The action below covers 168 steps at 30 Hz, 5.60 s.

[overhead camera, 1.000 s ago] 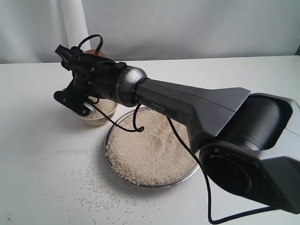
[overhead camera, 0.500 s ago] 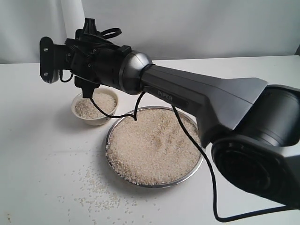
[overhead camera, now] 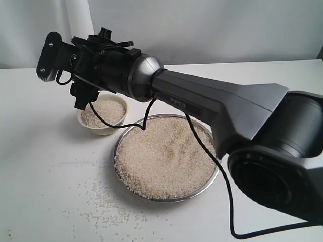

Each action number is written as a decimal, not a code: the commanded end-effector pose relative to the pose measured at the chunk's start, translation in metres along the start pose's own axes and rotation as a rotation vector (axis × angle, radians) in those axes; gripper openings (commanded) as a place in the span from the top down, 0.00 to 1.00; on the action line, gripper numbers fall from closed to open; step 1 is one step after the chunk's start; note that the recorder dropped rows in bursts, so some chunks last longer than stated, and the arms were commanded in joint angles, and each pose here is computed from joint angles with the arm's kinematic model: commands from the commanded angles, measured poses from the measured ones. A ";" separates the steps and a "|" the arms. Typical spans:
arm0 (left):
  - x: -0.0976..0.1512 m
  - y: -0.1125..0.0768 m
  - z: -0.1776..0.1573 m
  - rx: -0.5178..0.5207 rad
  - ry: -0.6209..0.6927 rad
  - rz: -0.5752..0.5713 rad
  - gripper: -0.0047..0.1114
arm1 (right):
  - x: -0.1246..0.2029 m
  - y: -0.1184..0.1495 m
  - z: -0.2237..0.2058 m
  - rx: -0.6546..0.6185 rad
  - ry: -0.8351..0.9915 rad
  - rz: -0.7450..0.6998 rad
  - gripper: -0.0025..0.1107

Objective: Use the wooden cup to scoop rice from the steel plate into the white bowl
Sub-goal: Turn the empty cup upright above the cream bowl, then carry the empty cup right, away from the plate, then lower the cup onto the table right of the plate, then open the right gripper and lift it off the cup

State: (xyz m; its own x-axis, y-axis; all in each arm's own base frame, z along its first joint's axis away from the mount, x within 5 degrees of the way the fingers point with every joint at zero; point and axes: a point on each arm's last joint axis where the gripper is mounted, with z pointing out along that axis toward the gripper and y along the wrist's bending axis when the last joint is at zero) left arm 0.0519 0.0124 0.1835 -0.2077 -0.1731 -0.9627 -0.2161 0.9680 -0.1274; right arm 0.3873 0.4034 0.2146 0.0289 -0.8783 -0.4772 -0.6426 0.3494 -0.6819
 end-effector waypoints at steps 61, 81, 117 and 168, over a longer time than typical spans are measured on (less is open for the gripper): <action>0.000 0.000 0.001 0.003 0.003 -0.005 0.96 | 0.364 -0.010 -0.097 0.273 -0.124 1.043 0.98; 0.000 0.000 0.001 0.003 0.003 -0.005 0.96 | 0.376 0.009 -0.085 0.234 -0.050 1.009 0.98; 0.000 0.000 0.001 0.003 0.003 -0.005 0.96 | 0.378 0.013 -0.084 0.203 -0.006 1.002 0.51; 0.000 0.000 0.001 0.003 0.003 -0.005 0.96 | 0.329 -0.032 -0.148 0.249 -0.254 0.950 0.98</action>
State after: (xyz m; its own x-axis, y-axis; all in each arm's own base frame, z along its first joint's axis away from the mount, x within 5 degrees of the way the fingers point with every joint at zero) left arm 0.0519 0.0124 0.1835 -0.2077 -0.1731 -0.9627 -0.2161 0.9680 -0.1274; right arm 0.3061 0.0548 0.1549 -0.2577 -0.1236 -0.9583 -0.3051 0.9515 -0.0407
